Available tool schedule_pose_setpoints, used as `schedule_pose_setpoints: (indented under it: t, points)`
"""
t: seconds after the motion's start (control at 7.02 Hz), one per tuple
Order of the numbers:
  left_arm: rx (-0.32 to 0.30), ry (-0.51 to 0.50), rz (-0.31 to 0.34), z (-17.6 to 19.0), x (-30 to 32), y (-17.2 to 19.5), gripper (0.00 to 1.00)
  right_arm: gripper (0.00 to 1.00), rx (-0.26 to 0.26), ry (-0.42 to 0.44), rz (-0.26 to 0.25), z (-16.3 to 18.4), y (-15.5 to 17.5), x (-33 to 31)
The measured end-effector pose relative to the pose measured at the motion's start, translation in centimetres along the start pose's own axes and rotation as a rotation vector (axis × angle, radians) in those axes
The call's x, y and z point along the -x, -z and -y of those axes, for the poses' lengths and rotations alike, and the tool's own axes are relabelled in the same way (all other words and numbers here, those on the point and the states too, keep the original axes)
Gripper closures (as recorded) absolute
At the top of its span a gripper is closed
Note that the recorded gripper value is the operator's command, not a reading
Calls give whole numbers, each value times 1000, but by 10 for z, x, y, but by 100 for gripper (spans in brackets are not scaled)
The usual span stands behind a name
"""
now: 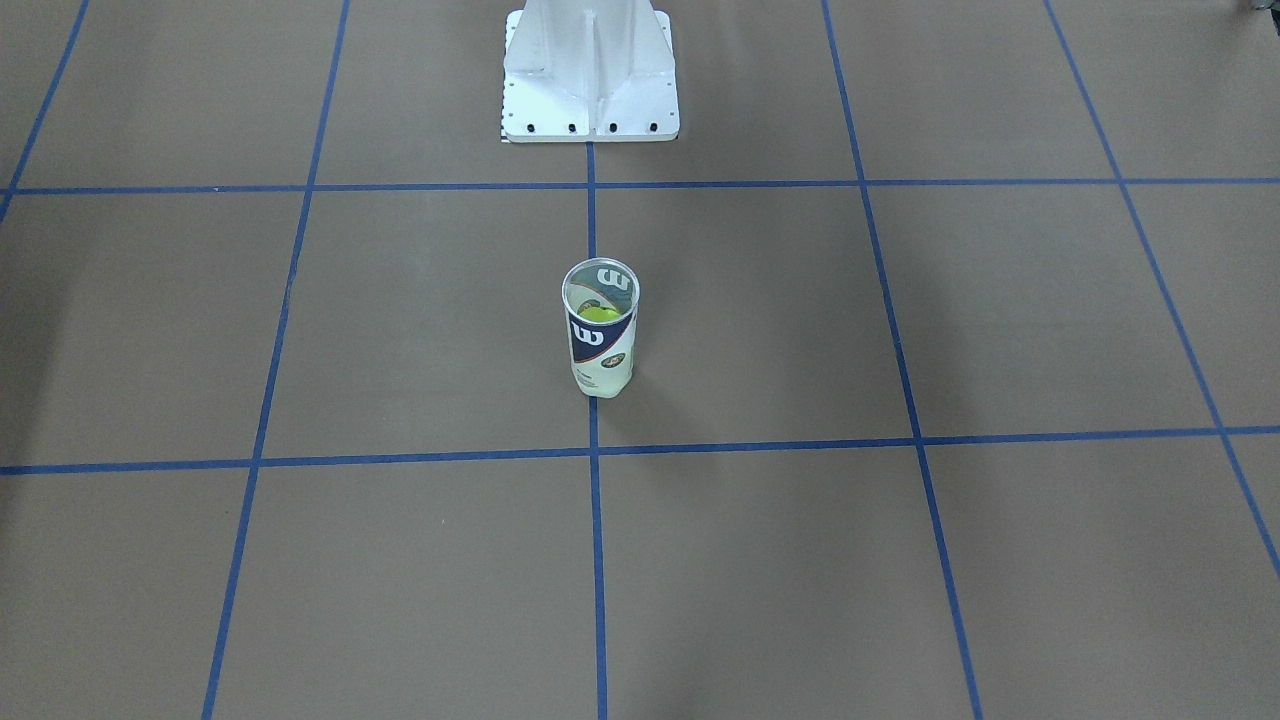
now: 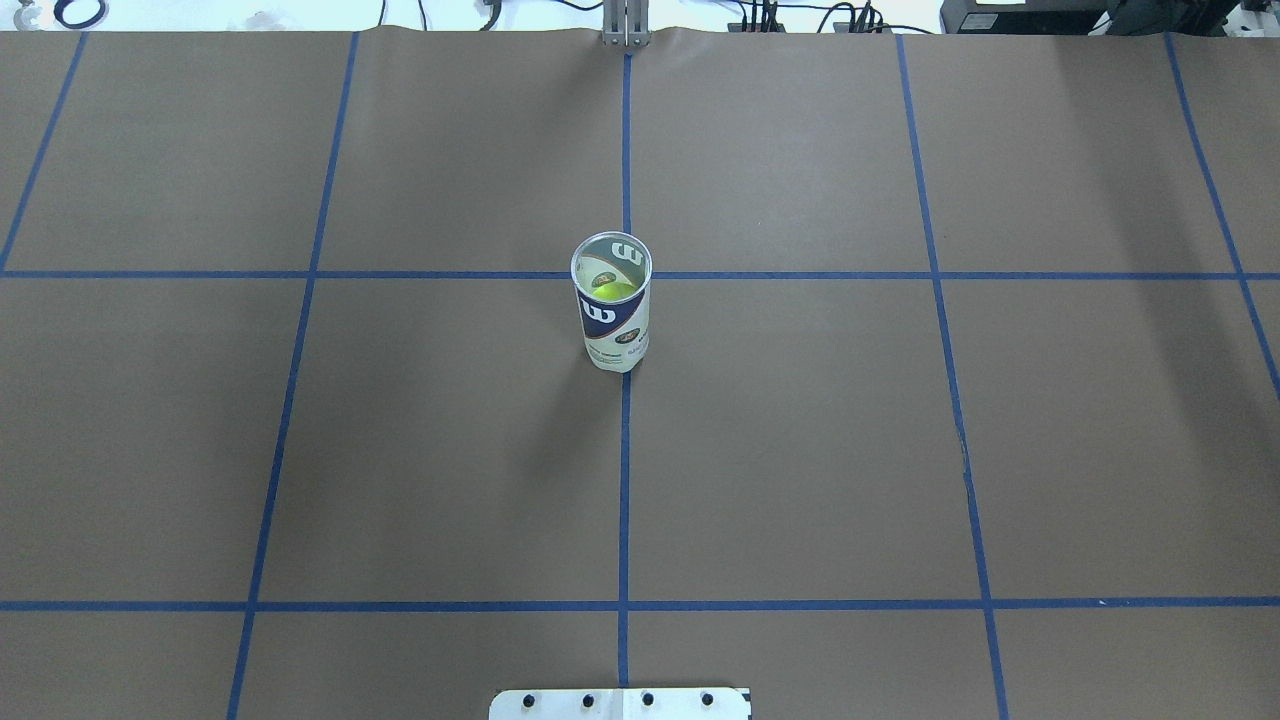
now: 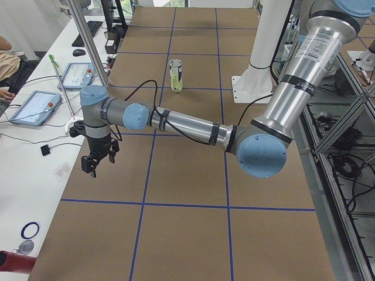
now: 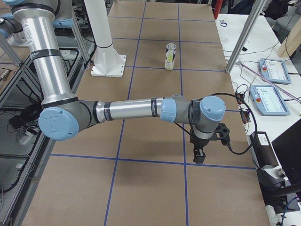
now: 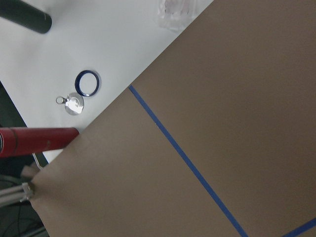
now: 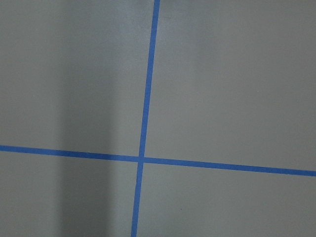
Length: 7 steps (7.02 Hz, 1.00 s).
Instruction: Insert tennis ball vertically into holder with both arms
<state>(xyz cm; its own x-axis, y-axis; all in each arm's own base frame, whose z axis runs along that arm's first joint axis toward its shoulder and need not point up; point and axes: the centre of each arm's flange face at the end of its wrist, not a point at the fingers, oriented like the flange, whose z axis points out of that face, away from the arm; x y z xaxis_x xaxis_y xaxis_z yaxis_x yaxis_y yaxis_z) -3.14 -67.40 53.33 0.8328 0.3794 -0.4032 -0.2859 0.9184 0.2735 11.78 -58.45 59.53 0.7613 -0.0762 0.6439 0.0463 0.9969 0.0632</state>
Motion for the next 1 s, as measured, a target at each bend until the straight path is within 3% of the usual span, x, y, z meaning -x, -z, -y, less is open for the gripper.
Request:
schedule_pose_setpoints:
  t: [0.14, 0.43, 0.71, 1.0]
  points:
    - [26, 64, -45, -33, 3, -24, 0, 1, 0, 0, 0, 0, 0, 0]
    - [16, 127, -126, -105, 7, -59, 0, 1, 2, -1, 0, -1, -1, -1]
    - [-12, 216, -212, -154, 15, -60, 0, 1, 2, -2, 0, -1, -1, -1]
    - [-29, 238, -233, -206, 0, -49, 0, 0, -3, -11, -4, -1, 2, 1]
